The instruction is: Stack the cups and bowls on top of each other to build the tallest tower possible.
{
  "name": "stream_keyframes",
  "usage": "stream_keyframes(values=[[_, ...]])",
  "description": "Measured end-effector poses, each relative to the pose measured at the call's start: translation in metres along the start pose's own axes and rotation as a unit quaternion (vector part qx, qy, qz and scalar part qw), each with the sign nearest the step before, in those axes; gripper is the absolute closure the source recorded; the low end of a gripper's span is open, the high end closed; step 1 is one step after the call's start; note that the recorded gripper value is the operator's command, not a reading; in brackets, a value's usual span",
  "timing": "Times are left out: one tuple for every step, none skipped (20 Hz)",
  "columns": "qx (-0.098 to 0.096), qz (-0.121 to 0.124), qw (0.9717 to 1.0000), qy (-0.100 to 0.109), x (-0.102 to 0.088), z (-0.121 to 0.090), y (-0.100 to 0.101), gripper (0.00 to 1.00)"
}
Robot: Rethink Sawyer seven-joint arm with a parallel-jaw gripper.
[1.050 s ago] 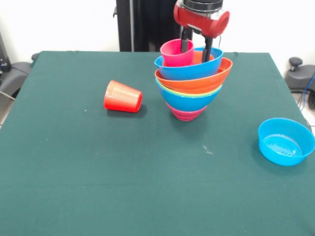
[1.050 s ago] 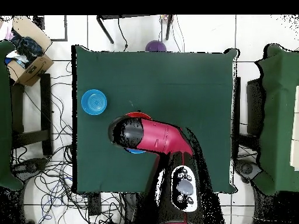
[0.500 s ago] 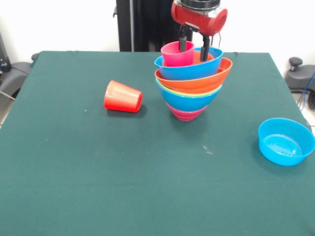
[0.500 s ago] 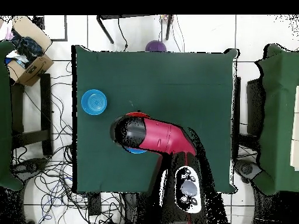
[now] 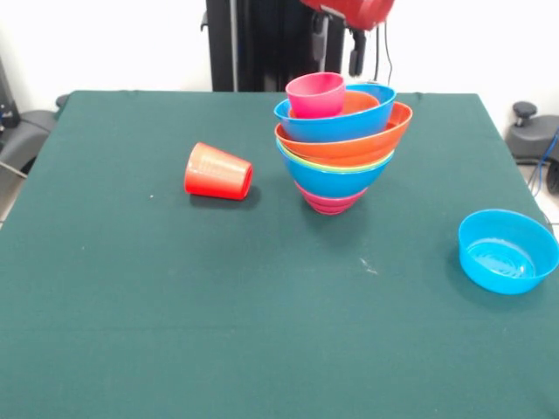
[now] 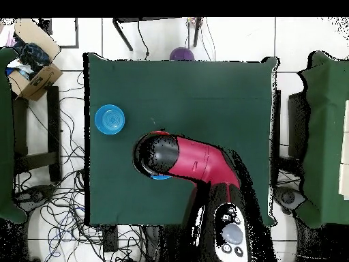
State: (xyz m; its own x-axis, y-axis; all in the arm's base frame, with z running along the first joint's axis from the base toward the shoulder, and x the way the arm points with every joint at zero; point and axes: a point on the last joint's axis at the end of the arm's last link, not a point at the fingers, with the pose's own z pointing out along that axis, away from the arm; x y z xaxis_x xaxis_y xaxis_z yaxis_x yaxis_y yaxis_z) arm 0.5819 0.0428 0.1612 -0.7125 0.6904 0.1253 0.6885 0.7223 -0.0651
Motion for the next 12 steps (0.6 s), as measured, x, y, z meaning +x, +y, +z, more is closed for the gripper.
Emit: stream_keyframes(values=[[0.001,0.001,1.0000,0.004,0.000,-0.005,-0.001,0.00],[0.002,0.002,1.0000,0.007,-0.001,-0.010,-0.002,0.00],[0.004,0.003,0.9999,0.011,-0.002,-0.018,-0.003,0.00],[0.004,0.003,0.9999,0.014,-0.003,-0.024,-0.003,0.00],[0.004,0.003,0.9999,0.014,-0.003,-0.028,-0.002,0.00],[0.004,0.003,0.9999,0.015,-0.005,-0.035,-0.001,0.00],[0.004,0.002,0.9999,0.016,-0.006,-0.042,0.000,0.00],[0.004,0.002,0.9999,0.016,-0.008,-0.047,0.002,0.00],[0.003,0.002,0.9999,0.016,-0.010,-0.053,0.003,0.00],[0.000,0.001,0.9999,0.013,-0.014,-0.063,0.006,0.00],[-0.002,0.000,0.9999,0.010,-0.017,-0.068,0.009,0.00],[-0.005,0.000,1.0000,0.005,-0.021,-0.073,0.011,0.00]])
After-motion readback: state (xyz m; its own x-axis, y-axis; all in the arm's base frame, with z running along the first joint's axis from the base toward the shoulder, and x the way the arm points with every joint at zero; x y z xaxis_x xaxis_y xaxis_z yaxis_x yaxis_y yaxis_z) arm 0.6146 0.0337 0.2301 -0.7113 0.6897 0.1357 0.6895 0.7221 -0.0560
